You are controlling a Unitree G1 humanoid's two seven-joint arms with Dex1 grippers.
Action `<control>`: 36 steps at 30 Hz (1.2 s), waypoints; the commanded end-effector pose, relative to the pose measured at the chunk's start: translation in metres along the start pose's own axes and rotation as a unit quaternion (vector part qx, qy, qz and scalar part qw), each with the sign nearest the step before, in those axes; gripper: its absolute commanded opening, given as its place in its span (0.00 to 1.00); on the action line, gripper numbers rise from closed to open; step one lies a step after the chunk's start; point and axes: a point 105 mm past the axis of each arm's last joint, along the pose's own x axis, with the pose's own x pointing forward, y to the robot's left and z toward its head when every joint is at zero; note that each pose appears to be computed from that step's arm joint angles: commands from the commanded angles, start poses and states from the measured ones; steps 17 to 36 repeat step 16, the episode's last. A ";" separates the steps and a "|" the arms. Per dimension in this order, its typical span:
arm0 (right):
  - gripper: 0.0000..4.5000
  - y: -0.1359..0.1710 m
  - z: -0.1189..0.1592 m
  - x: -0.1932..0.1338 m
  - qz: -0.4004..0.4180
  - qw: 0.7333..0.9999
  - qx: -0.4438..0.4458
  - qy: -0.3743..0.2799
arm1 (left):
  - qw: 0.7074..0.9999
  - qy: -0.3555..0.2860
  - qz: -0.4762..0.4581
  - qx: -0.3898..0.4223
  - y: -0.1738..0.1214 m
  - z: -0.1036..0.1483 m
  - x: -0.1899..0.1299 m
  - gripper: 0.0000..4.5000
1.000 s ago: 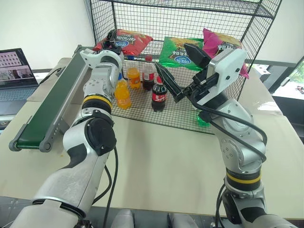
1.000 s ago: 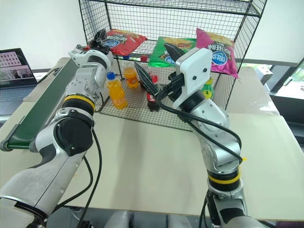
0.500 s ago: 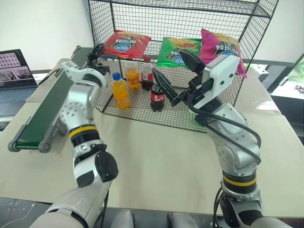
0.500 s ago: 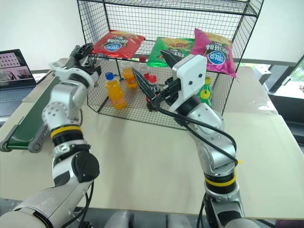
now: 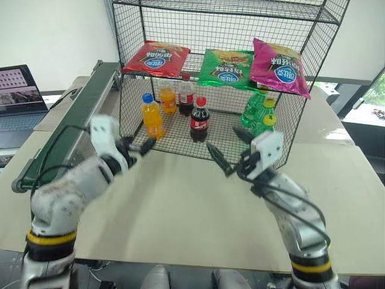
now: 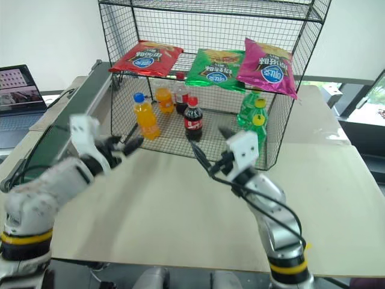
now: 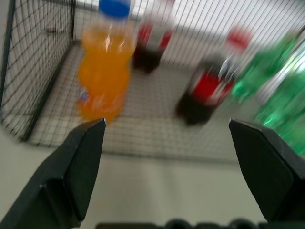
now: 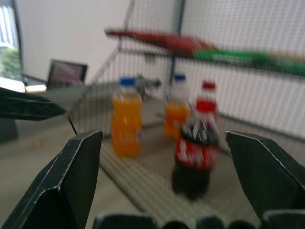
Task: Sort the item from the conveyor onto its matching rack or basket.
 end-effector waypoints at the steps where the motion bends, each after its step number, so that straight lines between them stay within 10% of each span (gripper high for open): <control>1: 1.00 -0.002 -0.007 -0.006 -0.038 0.999 -0.019 -0.009 | 0.998 -0.049 0.007 0.045 -0.002 -0.011 0.007 0.97; 36: 1.00 -0.032 -0.020 -0.023 -0.144 0.989 -0.018 0.002 | 0.995 -0.079 -0.021 0.059 -0.001 -0.029 0.037 0.97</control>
